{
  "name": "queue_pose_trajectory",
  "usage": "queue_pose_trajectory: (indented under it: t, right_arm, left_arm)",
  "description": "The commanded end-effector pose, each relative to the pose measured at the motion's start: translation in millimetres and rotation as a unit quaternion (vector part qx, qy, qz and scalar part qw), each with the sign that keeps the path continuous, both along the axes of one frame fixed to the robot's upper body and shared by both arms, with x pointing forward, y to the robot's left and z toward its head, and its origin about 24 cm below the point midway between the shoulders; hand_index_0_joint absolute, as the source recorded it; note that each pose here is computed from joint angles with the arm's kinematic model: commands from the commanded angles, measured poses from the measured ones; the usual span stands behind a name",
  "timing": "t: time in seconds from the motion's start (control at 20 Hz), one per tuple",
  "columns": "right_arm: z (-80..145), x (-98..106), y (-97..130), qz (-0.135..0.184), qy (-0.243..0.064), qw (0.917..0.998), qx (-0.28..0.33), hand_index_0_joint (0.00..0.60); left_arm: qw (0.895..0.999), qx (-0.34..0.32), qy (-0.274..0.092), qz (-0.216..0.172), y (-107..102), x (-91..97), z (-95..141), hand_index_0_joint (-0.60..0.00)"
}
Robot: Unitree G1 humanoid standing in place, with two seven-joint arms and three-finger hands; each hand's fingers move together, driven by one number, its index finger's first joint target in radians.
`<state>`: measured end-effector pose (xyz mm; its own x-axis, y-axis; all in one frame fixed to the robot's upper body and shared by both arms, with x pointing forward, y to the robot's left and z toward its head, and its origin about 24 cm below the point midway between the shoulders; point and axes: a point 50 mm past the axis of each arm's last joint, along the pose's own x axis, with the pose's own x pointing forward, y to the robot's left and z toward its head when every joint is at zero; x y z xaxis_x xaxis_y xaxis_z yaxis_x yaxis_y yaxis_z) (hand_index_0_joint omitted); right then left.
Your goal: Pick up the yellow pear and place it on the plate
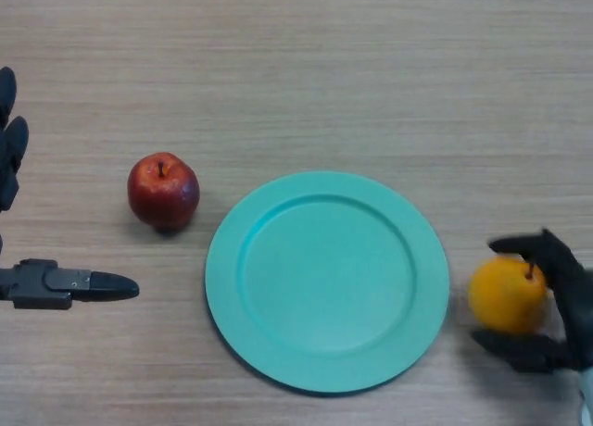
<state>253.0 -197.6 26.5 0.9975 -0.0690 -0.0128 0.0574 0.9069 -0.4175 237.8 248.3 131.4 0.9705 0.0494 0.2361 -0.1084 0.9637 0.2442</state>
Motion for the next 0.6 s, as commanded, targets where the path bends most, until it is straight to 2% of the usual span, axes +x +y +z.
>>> queue_pose_trajectory:
  t: [0.05, 0.1, 0.15, 0.3, 0.35, 0.5, 0.6]
  right_arm:
    - [47.8, 14.8, 17.3, 0.039, -0.101, 0.9934, 0.038, 0.6]
    - [53.7, 16.8, 27.7, 0.053, -0.1, 0.9904, 0.079, 0.6]
    - [58.7, 20.5, 40.1, 0.068, -0.109, 0.9875, 0.092, 0.6]
    - [63.2, 28.7, 71.6, 0.103, -0.136, 0.9797, 0.105, 0.6]
    - [62.5, 30.8, 83.4, 0.114, -0.151, 0.978, 0.089, 0.6]
    - [54.1, 29.7, 104.6, 0.126, -0.139, 0.9744, 0.124, 0.6]
    - [49.2, 32.4, 110.3, 0.116, -0.137, 0.9756, 0.127, 0.6]
  left_arm:
    - [0.992, 0.041, -0.115, 0.012, 12.0, -11.7, 41.1, 0.0]
    - [0.993, 0.041, -0.114, 0.011, 11.9, -12.0, 41.1, 0.0]
    - [0.993, 0.037, -0.115, 0.011, 11.8, -11.8, 40.6, 0.0]
    - [0.993, 0.035, -0.115, 0.014, 12.8, -12.2, 41.2, 0.0]
    - [0.993, 0.034, -0.114, 0.013, 13.1, -12.4, 41.2, 0.0]
    - [0.994, 0.027, -0.106, 0.012, 13.2, -14.2, 40.5, 0.0]
    - [0.995, 0.026, -0.1, 0.009, 12.9, -15.3, 40.4, 0.0]
